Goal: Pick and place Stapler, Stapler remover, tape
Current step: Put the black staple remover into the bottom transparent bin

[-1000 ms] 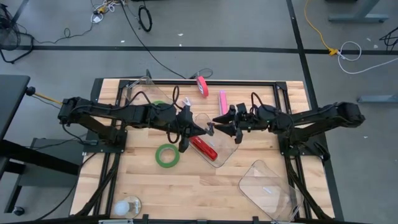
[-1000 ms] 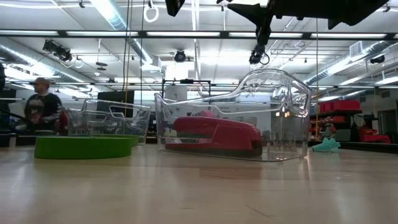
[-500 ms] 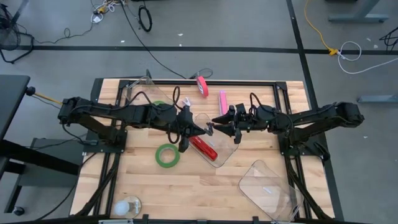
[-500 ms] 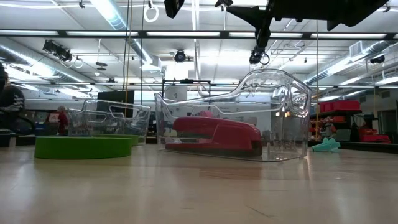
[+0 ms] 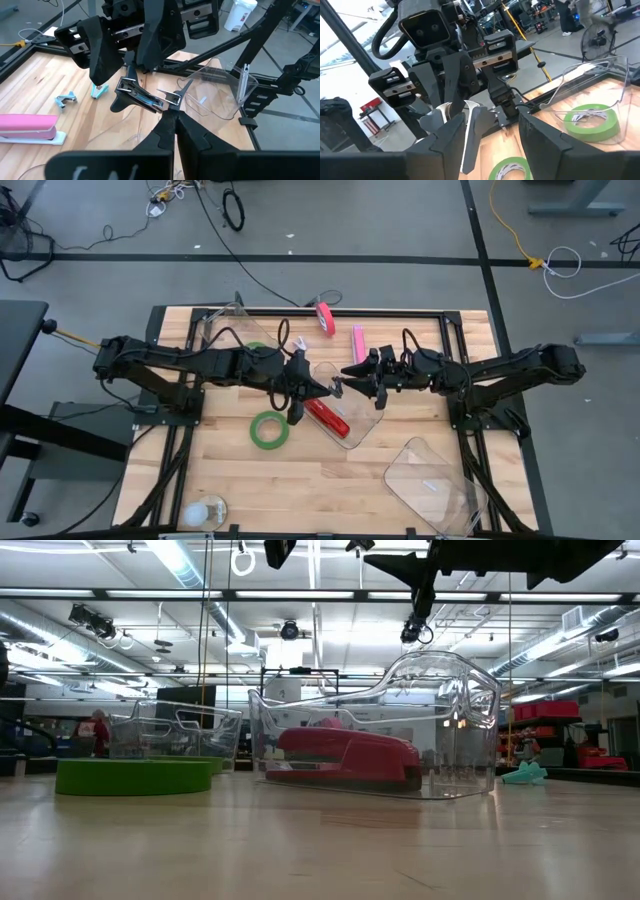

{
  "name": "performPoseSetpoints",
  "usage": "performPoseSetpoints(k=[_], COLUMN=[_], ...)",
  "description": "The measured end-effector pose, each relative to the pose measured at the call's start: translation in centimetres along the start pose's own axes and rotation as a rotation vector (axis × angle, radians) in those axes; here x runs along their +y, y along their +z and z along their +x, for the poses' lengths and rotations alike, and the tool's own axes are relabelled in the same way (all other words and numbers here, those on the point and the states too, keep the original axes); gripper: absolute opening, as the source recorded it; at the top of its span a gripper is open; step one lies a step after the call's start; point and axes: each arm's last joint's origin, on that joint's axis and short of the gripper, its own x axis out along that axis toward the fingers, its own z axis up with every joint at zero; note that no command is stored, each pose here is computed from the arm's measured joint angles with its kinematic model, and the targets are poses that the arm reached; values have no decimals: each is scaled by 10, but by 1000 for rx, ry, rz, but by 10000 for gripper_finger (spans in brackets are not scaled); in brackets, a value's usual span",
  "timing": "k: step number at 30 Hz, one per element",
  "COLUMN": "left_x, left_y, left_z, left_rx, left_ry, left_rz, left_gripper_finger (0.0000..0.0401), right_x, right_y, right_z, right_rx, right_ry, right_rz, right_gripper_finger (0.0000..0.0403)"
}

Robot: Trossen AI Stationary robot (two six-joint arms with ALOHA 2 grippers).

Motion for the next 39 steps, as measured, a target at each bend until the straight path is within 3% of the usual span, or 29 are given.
performPoseSetpoints(k=[31, 39], left_x=[0, 0], left_y=[0, 0], left_z=[0, 0], left_rx=[0, 0], left_ry=[-7, -7], left_rz=[14, 15], left_gripper_finger=[9, 9], right_x=[0, 0], right_y=[-3, -4], right_z=[5, 5], right_rx=[-13, -6], right_ry=[50, 47], right_rz=[17, 17], right_gripper_finger=[184, 140])
